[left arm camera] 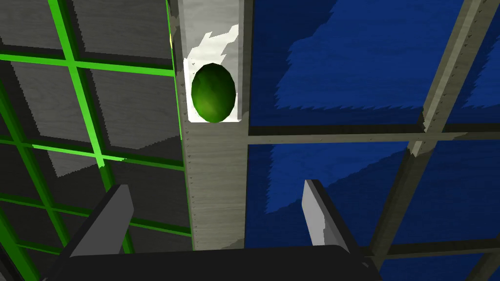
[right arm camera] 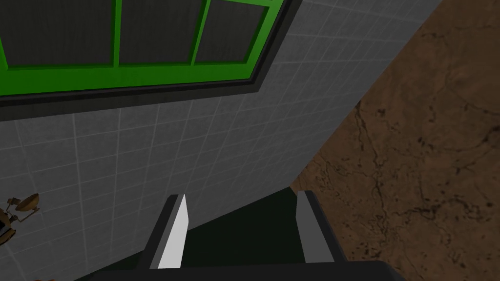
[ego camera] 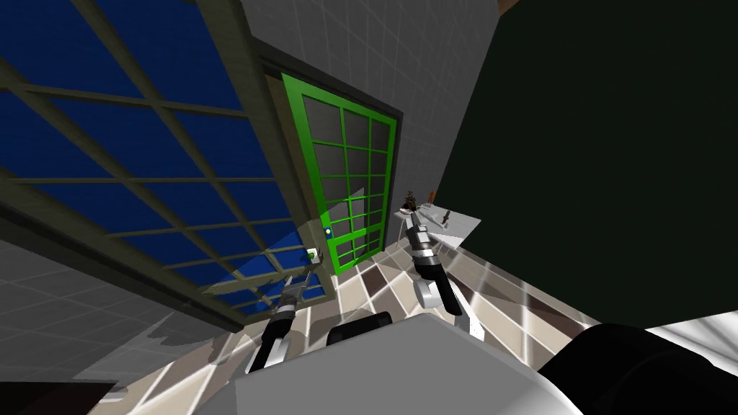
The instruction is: Pull the door open
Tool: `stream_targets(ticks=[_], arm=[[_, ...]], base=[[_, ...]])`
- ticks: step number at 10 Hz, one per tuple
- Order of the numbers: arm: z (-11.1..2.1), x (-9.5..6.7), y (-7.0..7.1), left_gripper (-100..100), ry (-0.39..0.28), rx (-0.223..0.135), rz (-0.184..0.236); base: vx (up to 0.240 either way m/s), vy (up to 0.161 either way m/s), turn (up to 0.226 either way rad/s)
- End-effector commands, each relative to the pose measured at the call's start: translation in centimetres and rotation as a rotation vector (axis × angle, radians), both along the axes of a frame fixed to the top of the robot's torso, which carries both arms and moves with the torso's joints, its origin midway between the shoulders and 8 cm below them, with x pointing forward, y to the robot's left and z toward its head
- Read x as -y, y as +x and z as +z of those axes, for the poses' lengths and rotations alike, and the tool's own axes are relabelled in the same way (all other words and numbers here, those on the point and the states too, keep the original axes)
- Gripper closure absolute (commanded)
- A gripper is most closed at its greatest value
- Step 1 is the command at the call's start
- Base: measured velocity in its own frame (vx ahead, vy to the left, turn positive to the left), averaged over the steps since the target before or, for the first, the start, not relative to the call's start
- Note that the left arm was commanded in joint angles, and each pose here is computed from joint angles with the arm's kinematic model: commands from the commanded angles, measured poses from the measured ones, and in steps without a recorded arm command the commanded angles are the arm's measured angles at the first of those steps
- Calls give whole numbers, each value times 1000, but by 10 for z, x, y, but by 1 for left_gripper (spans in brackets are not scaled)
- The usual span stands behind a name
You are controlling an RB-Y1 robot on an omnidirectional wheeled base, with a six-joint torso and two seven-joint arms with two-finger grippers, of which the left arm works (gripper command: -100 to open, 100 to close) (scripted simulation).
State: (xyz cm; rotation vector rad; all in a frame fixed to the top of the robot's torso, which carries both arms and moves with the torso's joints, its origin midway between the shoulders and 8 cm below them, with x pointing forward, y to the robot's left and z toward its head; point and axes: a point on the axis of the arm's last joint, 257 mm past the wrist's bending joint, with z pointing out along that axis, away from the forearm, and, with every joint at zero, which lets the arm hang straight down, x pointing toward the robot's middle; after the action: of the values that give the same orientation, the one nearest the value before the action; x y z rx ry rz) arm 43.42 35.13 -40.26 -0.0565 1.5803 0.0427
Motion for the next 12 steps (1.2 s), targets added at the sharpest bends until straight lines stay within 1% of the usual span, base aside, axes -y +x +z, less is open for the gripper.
stream_targets(ticks=[1, 4, 6, 7, 8, 12], arm=[[3, -8, -3, -100, 0, 6, 11], [4, -30, -14, -100, -1, 10, 45], [4, -42, -19, -100, -2, 13, 64], [4, -39, -16, -100, -2, 13, 58], [4, -39, -16, 100, -2, 13, 58], [4, -39, -16, 100, -2, 13, 58]], base=[[193, -31, -96], [194, -21, -114], [198, 0, -89], [98, 2, -13], [-16, 0, 13], [-22, 2, -1]])
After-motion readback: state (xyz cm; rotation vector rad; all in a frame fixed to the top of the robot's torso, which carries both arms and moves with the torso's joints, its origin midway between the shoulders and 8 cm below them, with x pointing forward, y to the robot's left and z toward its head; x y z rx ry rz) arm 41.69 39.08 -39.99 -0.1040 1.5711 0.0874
